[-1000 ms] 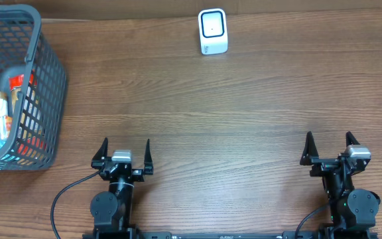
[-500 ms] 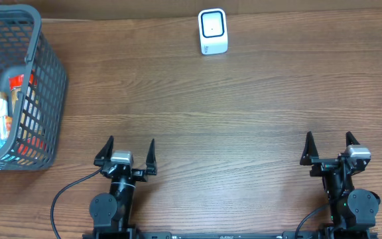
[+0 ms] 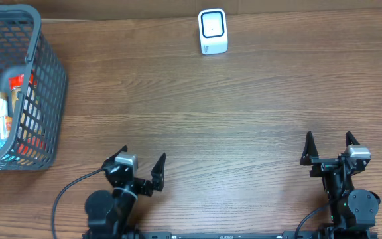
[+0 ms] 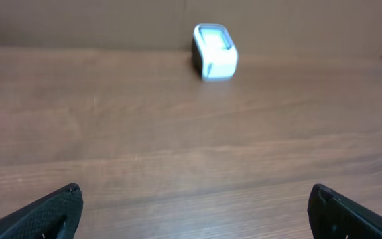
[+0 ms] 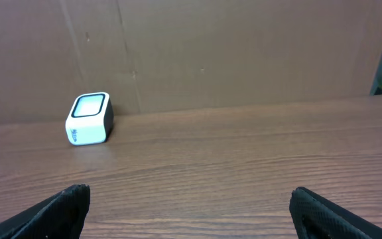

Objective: Scan the item barcode
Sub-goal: 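Move the left gripper over the grey basket and reach down inside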

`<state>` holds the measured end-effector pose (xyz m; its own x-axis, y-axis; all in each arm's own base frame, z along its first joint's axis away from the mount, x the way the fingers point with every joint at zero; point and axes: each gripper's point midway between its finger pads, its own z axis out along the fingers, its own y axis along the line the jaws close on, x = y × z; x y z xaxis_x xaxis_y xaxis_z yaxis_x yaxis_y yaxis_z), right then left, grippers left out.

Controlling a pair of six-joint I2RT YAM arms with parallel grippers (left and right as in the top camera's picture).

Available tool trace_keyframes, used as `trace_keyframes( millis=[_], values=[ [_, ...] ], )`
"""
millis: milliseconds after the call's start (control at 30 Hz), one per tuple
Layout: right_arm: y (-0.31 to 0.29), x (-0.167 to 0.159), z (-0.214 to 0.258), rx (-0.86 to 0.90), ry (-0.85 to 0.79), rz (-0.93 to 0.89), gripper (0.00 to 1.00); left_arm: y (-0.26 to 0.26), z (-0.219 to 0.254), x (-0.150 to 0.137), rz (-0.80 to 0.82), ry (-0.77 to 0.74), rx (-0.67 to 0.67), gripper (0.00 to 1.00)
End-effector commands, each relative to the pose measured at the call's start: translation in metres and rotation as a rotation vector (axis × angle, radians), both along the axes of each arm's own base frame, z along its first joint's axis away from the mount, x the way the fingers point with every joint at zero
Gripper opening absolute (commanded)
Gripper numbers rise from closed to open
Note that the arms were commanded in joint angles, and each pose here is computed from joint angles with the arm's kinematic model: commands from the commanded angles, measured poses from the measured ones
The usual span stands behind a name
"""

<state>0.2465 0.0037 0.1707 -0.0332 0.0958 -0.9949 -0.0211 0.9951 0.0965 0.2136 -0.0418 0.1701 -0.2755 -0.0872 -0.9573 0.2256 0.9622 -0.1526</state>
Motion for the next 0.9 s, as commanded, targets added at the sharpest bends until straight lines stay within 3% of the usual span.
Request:
trace_keyframes(
  millis=[0,167,433,567,867],
  values=[
    [-0.003,0.0,-0.002,-0.005,-0.004,-0.014,1.0,-0.006,0.07,-0.017,-0.022,-0.087,-0.046,1.0],
    [-0.003,0.0,-0.002,-0.005,-0.004,-0.014,1.0,-0.012,0.141,-0.031,-0.048,-0.041,-0.084,1.0],
    [-0.003,0.0,-0.002,-0.005,-0.004,-0.014,1.0,-0.013,0.204,-0.008,-0.081,0.379,-0.035,1.0],
    [-0.003,0.0,-0.002,-0.005,-0.004,-0.014,1.0,-0.01,0.219,0.02,-0.107,0.58,0.003,1.0],
    [-0.003,0.0,-0.002,-0.005,-0.004,-0.014,1.0,-0.007,0.203,0.113,-0.105,0.697,-0.036,1.0]
  ],
)
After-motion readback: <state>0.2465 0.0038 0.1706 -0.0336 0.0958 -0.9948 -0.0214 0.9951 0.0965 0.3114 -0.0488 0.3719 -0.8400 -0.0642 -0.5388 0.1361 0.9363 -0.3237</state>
